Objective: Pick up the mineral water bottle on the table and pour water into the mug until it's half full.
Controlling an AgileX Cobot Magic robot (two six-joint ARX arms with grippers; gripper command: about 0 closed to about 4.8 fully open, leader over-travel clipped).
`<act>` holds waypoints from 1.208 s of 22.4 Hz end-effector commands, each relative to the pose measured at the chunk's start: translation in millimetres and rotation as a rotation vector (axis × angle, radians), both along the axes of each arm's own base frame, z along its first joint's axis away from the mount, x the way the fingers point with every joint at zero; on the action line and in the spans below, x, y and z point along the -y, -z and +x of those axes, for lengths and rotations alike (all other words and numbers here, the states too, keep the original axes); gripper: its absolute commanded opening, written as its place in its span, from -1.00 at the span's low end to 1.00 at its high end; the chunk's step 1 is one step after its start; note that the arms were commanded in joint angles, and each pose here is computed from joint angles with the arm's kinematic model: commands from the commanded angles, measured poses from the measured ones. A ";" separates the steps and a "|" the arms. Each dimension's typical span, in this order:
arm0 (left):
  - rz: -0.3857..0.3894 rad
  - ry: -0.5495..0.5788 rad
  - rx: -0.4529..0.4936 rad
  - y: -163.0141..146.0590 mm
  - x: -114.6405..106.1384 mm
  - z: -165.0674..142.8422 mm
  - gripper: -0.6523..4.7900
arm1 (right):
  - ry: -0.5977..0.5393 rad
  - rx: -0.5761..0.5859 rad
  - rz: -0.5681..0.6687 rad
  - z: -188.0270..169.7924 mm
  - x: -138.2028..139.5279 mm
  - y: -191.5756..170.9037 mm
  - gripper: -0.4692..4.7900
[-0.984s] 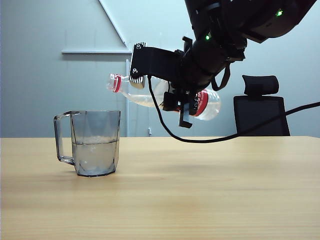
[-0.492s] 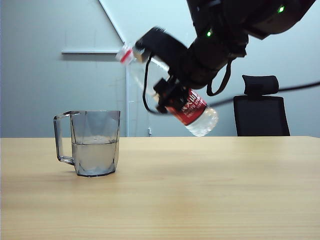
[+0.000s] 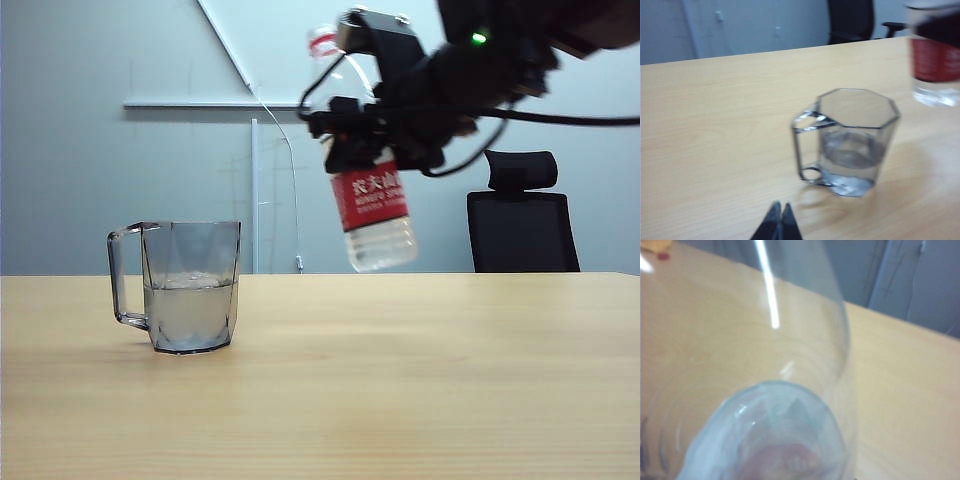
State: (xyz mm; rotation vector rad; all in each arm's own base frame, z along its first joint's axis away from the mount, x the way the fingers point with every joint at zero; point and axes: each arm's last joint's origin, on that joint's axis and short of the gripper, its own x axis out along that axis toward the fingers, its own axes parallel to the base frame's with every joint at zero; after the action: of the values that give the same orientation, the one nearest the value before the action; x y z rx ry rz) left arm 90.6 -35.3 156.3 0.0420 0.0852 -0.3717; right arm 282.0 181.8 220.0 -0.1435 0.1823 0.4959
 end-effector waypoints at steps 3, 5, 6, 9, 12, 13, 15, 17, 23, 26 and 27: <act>-0.006 -0.043 0.007 -1.5 -3.9 1.4 -0.77 | 0.044 0.000 0.163 -16.5 29.5 14.2 0.01; -0.006 -0.041 0.007 -1.5 -3.9 1.4 -0.77 | 0.066 -0.019 0.178 -23.2 39.7 26.3 0.01; -0.006 -0.042 0.007 -1.5 -3.9 1.4 -0.77 | 0.065 -0.032 0.171 -27.5 42.9 33.6 0.01; -0.005 -0.042 0.004 -1.2 -4.0 1.4 -0.77 | 0.068 -0.047 0.185 -37.1 48.1 46.0 0.01; -0.004 -0.043 0.003 -1.1 -4.0 1.4 -0.77 | 0.070 -0.052 0.188 -42.3 51.0 52.2 0.01; -0.004 -0.042 0.002 -1.1 -4.0 1.4 -0.77 | 0.070 -0.052 0.188 -43.9 51.9 53.9 0.02; -0.004 -0.042 0.003 -1.1 -4.0 1.4 -0.77 | 0.071 -0.061 0.183 -46.2 53.1 57.2 0.10; -0.004 -0.042 0.002 -1.1 -4.0 1.4 -0.77 | 0.062 -0.065 0.183 -47.1 53.1 58.0 0.30; -0.004 -0.042 0.002 -1.1 -4.0 1.4 -0.77 | 0.061 -0.069 0.180 -48.6 53.1 56.5 0.97; -0.004 -0.042 0.003 -1.1 -4.0 1.4 -0.77 | 0.060 -0.083 0.171 -52.3 54.9 50.9 1.00; -0.004 -0.042 0.002 -1.1 -4.0 1.4 -0.77 | 0.060 -0.082 0.163 -54.6 56.3 46.8 1.00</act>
State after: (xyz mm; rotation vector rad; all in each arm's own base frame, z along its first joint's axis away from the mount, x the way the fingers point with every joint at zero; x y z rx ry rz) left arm 92.0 -31.2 156.3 0.0401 0.0864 -0.3271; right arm 229.0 126.0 168.2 0.0463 0.2333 0.4501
